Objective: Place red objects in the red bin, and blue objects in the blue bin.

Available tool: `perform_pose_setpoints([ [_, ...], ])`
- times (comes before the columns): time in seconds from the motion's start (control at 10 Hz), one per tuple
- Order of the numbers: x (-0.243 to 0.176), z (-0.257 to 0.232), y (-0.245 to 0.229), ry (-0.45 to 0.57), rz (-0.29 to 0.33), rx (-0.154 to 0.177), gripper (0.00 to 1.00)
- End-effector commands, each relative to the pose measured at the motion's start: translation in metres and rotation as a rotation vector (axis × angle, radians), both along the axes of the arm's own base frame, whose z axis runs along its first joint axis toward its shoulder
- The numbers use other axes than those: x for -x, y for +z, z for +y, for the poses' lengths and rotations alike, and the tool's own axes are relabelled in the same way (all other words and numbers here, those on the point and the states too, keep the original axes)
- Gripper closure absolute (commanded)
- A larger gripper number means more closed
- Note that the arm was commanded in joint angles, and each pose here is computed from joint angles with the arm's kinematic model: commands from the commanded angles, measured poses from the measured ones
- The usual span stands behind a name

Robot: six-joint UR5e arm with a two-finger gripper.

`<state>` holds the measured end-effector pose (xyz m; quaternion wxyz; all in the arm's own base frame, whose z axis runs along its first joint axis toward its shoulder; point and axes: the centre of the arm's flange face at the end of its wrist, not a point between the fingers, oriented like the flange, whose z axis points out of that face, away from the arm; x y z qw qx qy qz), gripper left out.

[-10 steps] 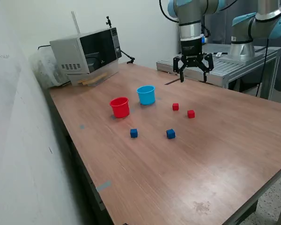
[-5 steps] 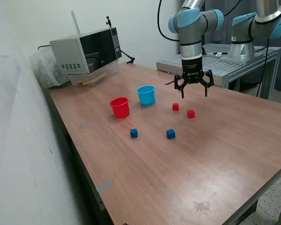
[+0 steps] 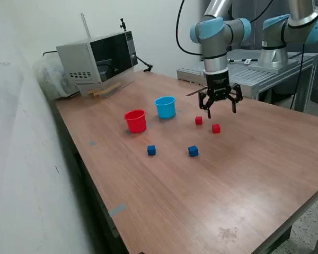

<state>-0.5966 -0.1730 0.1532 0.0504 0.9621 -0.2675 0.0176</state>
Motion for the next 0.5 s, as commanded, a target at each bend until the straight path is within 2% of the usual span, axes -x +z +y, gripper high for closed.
perform_pose_setpoints([
  [0.0, 0.009, -0.006, -0.026, 0.038, -0.028, 0.047, 0.00],
  [0.2, 0.014, -0.005, -0.036, 0.038, -0.035, 0.047, 0.00],
  [0.4, 0.027, -0.002, -0.034, 0.035, -0.015, 0.045, 0.00],
])
